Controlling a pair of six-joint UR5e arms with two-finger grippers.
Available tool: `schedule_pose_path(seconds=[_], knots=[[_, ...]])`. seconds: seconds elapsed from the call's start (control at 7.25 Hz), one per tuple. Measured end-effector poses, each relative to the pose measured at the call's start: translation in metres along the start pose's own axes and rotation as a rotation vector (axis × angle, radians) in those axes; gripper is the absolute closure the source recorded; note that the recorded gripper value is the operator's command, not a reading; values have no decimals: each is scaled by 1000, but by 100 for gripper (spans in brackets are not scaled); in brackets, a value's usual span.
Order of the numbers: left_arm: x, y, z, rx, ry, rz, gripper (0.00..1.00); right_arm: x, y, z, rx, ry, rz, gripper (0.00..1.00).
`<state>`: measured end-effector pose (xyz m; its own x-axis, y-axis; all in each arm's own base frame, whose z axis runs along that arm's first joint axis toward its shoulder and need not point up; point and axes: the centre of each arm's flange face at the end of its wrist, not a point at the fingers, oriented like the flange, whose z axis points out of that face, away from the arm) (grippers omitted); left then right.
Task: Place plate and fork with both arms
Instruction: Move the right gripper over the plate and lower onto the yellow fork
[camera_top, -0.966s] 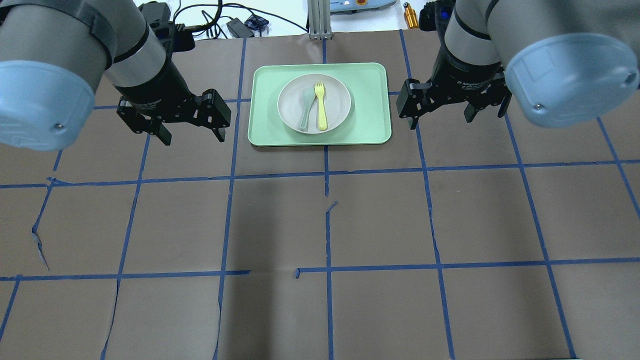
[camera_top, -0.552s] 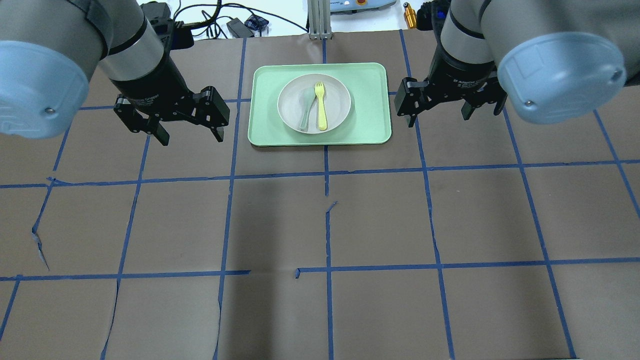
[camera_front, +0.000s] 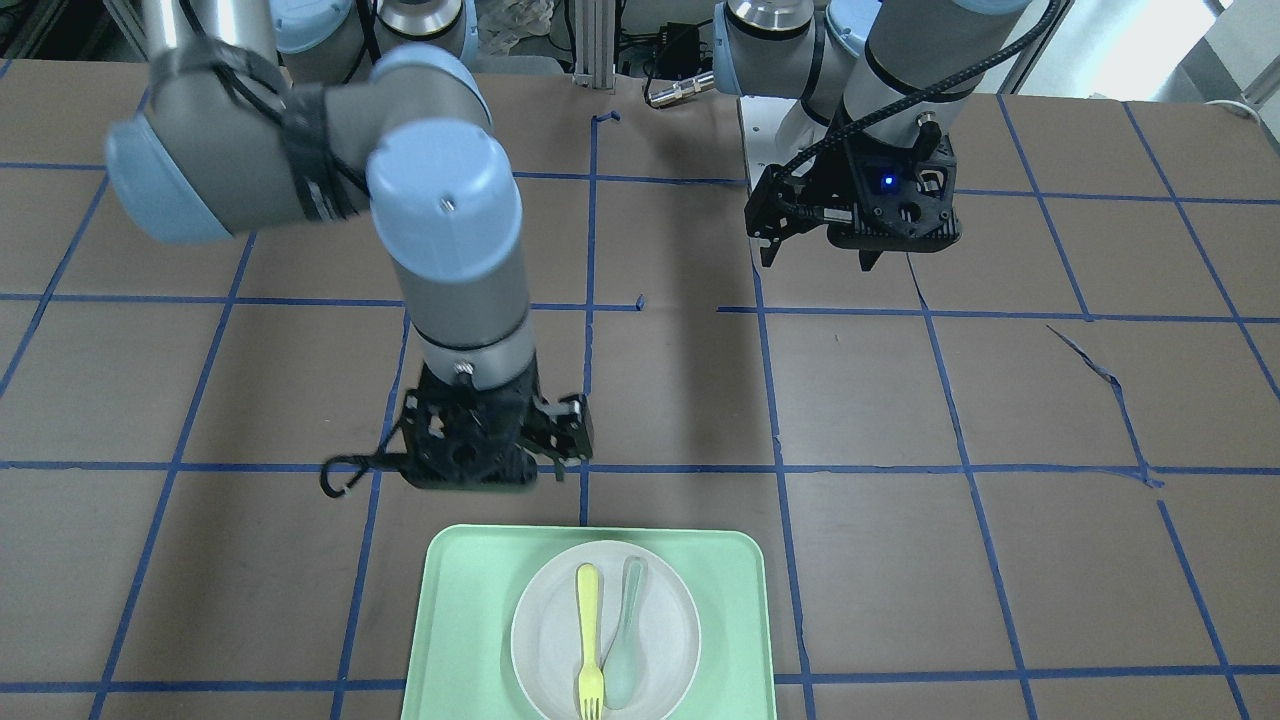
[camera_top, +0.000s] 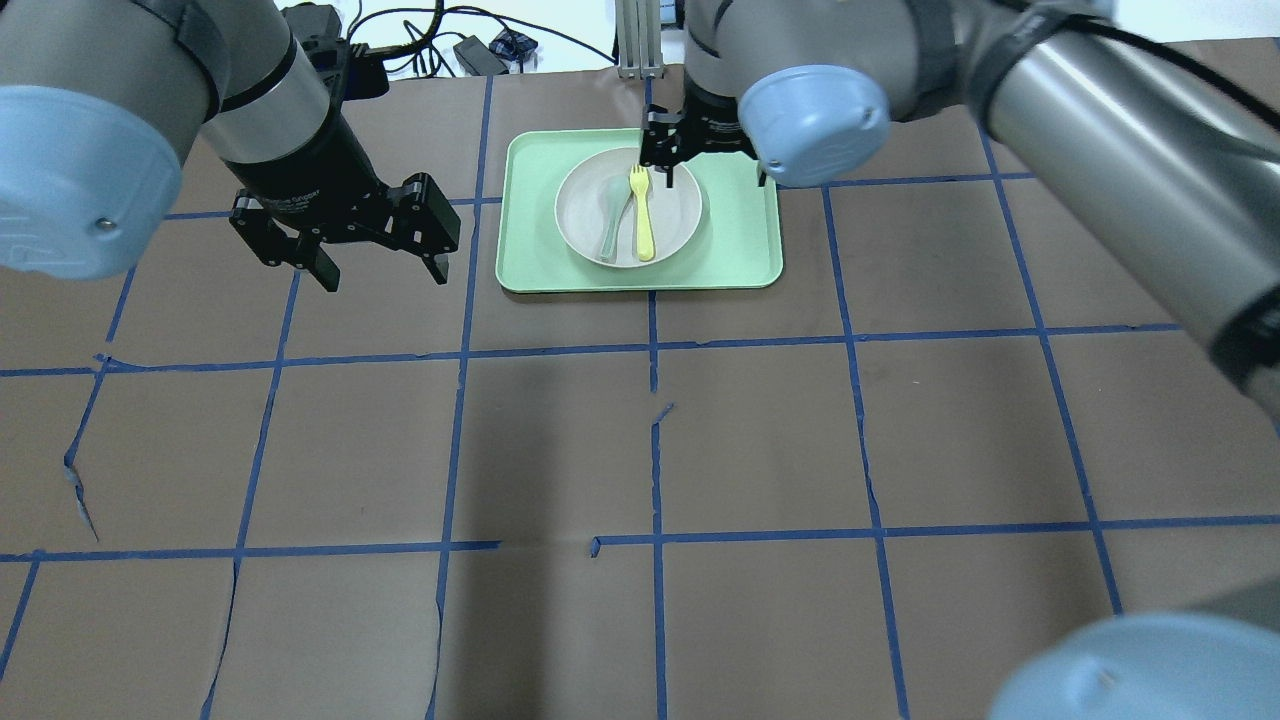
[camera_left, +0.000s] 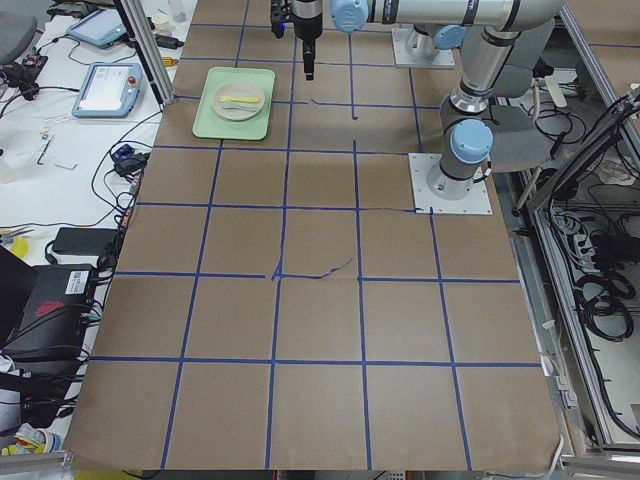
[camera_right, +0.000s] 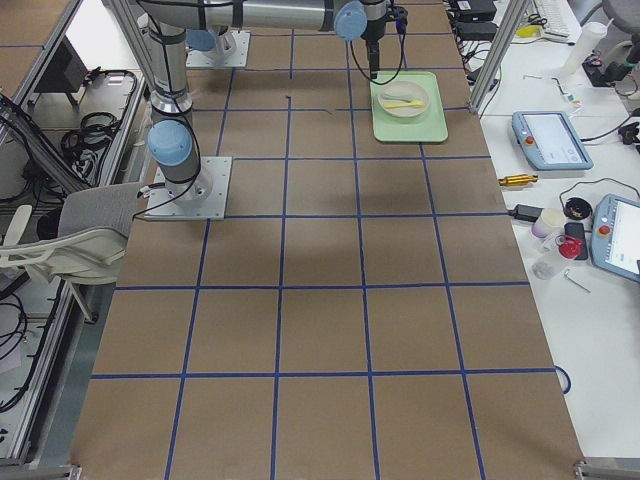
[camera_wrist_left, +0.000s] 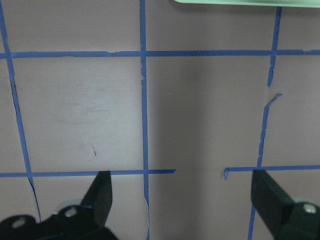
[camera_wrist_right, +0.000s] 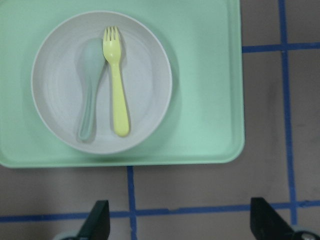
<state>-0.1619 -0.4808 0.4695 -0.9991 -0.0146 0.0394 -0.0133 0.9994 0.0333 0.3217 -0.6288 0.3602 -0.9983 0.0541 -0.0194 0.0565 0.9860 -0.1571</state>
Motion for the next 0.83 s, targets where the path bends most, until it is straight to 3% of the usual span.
schedule_pose_path(seconds=[0.41, 0.55, 0.83], knots=[[0, -1, 1, -1, 1, -1, 0, -45, -34, 121, -12, 3, 2, 1], [0, -1, 1, -1, 1, -2, 0, -47, -34, 145, -33, 6, -19, 15], [0, -1, 2, -1, 1, -2, 0, -46, -26, 167, -66, 14, -54, 30]])
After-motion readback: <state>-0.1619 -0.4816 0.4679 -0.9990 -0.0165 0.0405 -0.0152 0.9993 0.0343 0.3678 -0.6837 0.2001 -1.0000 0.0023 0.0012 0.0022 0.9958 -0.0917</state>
